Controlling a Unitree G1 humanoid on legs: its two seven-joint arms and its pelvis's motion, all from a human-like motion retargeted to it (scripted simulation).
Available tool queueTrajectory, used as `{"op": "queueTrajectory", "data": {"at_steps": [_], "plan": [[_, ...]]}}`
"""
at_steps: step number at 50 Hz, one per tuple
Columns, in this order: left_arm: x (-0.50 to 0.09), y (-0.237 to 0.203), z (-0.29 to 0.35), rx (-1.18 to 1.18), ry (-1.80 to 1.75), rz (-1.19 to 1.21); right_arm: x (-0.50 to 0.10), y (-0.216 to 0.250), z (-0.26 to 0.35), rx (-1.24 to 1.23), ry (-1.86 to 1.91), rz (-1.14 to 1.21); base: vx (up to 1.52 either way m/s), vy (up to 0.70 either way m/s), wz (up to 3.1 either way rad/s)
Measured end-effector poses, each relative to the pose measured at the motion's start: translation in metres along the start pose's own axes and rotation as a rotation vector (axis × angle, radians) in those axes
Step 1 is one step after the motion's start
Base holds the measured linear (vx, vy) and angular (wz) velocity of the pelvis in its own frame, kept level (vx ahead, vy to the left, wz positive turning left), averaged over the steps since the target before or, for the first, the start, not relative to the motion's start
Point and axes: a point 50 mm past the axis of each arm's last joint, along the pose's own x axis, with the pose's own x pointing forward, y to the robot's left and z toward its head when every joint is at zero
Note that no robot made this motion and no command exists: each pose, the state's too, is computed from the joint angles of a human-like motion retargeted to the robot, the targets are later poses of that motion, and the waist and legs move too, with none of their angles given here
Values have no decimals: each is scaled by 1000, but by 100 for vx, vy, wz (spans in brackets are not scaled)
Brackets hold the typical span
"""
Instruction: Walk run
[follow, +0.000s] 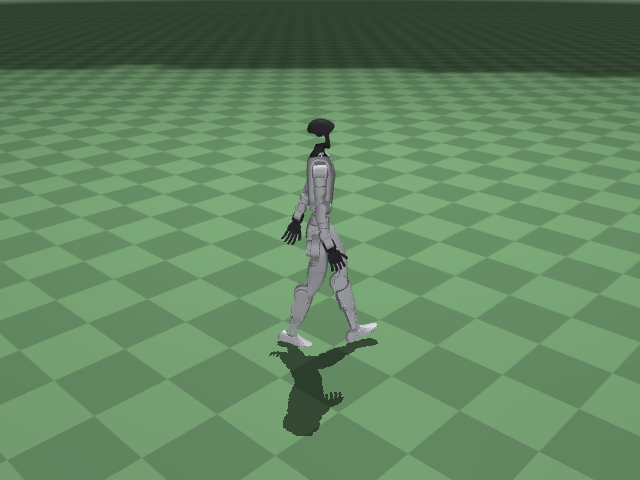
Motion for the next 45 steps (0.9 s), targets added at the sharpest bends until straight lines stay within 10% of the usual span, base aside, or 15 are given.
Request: {"op": "queueTrajectory", "data": {"at_steps": [10, 27, 45], "plan": [[-9, 30, 65, -96, -227, 22, -32, 61, -86, -2, 330, 88, 105, -7, -4], [-136, 124, 256, 578, -814, 579, -52, 94, -115, 196, 437, 141, 74, 2, 143], [-16, 50, 78, 110, -188, 161, -36, 32, -94, 152, 408, 10, 91, -31, 113]]}}
